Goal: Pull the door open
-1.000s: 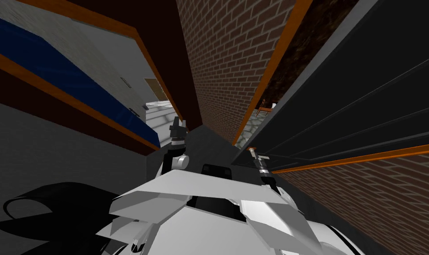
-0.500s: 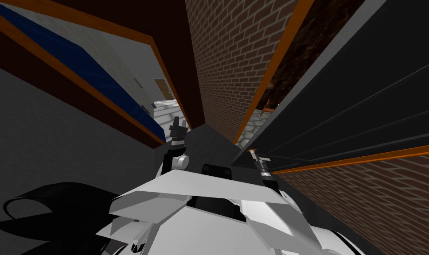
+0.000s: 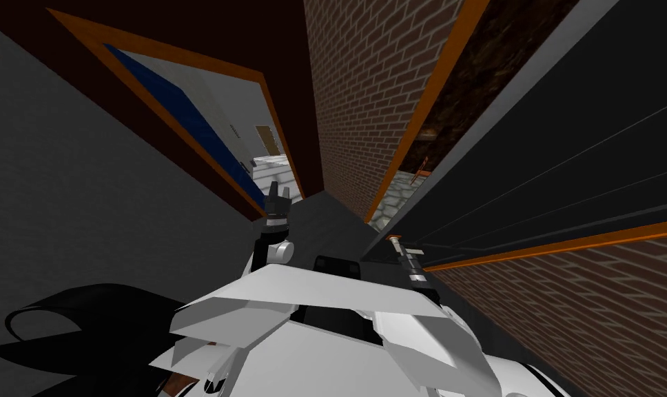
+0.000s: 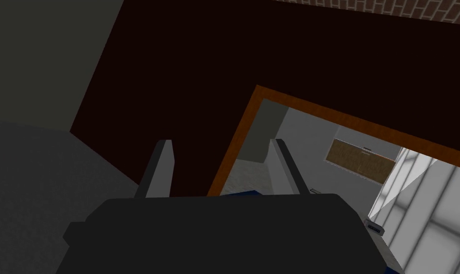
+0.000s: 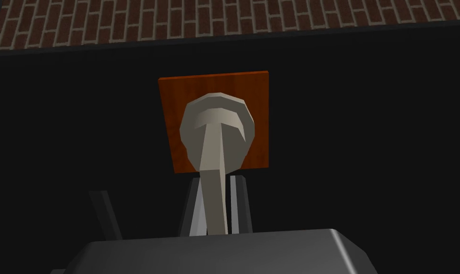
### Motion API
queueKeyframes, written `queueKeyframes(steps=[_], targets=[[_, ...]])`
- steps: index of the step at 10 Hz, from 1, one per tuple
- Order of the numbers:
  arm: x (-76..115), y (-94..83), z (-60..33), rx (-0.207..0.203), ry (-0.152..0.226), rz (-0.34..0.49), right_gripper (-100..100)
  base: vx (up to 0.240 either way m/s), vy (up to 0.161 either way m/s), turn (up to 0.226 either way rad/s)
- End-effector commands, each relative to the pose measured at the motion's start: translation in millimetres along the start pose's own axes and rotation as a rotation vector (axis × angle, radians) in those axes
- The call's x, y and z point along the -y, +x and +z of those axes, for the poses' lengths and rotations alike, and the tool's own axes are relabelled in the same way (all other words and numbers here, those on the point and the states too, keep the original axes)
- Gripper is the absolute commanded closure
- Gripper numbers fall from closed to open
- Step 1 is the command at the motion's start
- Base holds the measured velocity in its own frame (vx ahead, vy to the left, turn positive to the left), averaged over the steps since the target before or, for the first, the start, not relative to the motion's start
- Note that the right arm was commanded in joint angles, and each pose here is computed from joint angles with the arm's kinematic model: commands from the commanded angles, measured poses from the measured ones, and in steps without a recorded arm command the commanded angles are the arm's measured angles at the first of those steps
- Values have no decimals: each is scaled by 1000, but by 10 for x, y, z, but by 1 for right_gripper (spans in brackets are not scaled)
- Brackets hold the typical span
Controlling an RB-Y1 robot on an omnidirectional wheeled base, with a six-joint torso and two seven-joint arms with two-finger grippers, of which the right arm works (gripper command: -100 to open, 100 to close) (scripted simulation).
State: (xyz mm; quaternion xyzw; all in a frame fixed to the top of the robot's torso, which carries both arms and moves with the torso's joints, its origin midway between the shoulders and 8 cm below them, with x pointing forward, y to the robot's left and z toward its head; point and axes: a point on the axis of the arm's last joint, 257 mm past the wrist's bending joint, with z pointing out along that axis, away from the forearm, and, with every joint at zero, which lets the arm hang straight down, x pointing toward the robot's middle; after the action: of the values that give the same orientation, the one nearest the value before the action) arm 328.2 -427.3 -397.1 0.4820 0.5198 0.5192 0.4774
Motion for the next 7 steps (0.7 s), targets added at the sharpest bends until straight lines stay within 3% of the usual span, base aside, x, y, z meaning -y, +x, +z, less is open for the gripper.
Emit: queueKeyframes(steps=[1,2,3,5,6,7], targets=[[-35,-29,-8,3,-5,-3,100,-50,-9,-15],[-35,-29,-8,3,-5,-3,100,-9,6,-18],[-41,-50,-94,-2,-5,-4,100,-94,-48,196],[-45,-62,-143,-5,-5,-4,100,-166,-63,137],[-53,-32,-92,-8,-9,-2,100,-67,-24,31],[-40,-26,-129,-11,-7,-1,100,-119,-32,159]])
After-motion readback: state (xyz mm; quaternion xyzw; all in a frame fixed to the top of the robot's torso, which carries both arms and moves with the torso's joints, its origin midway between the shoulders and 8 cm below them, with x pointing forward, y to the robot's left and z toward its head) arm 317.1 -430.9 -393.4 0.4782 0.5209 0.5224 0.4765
